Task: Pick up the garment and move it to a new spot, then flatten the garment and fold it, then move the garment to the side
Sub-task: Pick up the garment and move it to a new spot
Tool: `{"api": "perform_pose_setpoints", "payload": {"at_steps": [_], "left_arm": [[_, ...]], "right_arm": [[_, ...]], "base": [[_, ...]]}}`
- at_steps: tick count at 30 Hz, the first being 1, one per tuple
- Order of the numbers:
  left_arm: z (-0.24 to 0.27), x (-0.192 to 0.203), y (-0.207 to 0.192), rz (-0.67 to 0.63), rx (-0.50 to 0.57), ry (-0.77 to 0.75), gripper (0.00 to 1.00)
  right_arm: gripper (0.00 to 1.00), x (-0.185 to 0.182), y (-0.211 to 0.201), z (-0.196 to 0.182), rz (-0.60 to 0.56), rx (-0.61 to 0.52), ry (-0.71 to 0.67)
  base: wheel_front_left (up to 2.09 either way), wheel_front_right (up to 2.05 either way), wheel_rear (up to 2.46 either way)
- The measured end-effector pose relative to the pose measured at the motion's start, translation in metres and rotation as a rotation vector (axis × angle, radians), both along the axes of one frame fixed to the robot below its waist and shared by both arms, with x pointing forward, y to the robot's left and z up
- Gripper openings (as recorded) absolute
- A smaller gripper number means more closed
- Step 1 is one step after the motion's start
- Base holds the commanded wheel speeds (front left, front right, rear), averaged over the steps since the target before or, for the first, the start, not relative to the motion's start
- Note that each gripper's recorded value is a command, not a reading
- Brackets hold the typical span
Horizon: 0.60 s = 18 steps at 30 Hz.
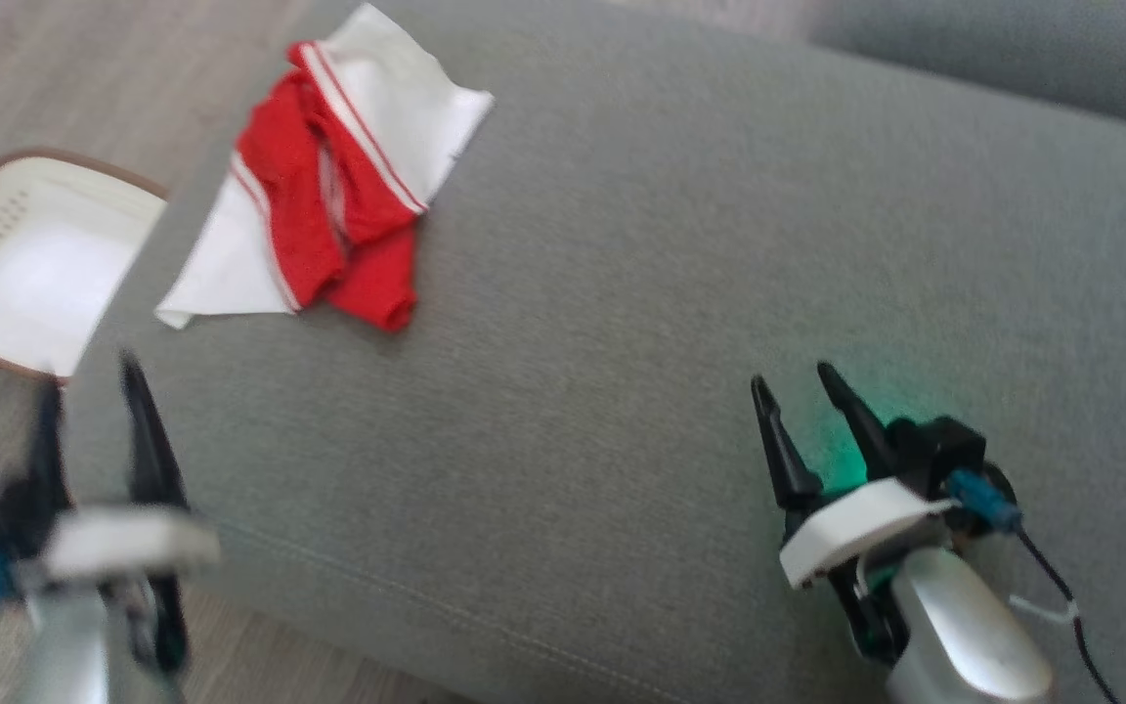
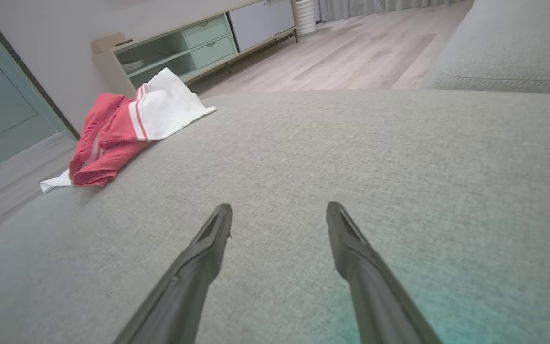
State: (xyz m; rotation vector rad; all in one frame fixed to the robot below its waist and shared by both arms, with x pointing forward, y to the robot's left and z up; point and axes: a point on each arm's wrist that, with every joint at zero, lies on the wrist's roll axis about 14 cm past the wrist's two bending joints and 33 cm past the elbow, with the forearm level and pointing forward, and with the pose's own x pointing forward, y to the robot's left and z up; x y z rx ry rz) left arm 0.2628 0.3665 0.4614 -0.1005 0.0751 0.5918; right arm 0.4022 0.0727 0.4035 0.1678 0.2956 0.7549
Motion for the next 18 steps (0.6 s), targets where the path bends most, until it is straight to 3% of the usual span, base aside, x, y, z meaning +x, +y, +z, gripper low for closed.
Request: {"api": "perform_pose_setpoints", "payload": {"at_steps": [6,13,18], "left_arm": [[0.048,0.100,0.021,-0.136,0.149,-0.043,1.00],[0.026,0.190,-0.001,-0.272,0.091,0.007,1.00],[-0.033,0.208,0.002,-0.276,0.011,0.175,1.00]], "right_arm": [[1.00,0.023,-0.003,-0.007,-0.013,0.010,-0.016],[1.00,0.043,-0.014,-0.011,-0.041,0.032,-0.038],[1.00,0.055,-0.032,-0.011,-0.085,0.035,-0.058]], "base": [[0.00,0.00,0.00],[0.00,0.00,0.00],[0.00,0.00,0.00]]}}
